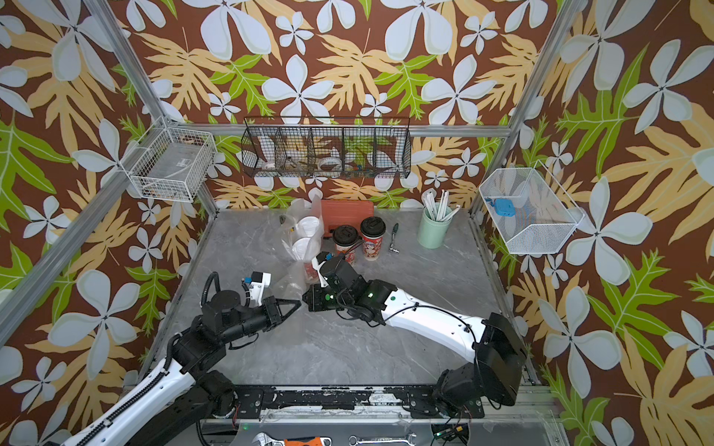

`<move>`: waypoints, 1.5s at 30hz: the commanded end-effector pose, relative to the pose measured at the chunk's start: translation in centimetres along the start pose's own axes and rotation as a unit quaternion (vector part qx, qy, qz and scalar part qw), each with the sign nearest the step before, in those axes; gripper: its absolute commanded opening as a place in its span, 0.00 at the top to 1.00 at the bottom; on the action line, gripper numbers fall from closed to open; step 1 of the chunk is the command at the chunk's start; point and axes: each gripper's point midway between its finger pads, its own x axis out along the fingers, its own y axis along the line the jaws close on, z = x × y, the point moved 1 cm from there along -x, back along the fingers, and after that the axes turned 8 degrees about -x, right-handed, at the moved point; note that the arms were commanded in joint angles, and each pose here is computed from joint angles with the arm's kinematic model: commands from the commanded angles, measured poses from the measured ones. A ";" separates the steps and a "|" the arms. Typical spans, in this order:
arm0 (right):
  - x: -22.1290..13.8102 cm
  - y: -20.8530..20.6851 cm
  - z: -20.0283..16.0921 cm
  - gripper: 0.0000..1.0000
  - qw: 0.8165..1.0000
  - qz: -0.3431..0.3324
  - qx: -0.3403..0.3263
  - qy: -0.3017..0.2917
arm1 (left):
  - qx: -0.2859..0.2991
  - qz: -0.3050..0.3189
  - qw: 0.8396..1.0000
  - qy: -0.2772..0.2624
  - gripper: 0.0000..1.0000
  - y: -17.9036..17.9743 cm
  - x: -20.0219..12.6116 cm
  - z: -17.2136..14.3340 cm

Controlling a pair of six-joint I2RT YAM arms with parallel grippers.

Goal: Pack milk tea into plastic carrier bags
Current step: Adjust the plastic carrier bag at the center of the board.

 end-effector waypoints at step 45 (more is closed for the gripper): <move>-0.7 1.3 -1.4 0.21 0.994 -0.041 -0.050 0.094 | 0.052 -0.017 0.998 -0.006 0.96 -0.8 0.9 0.6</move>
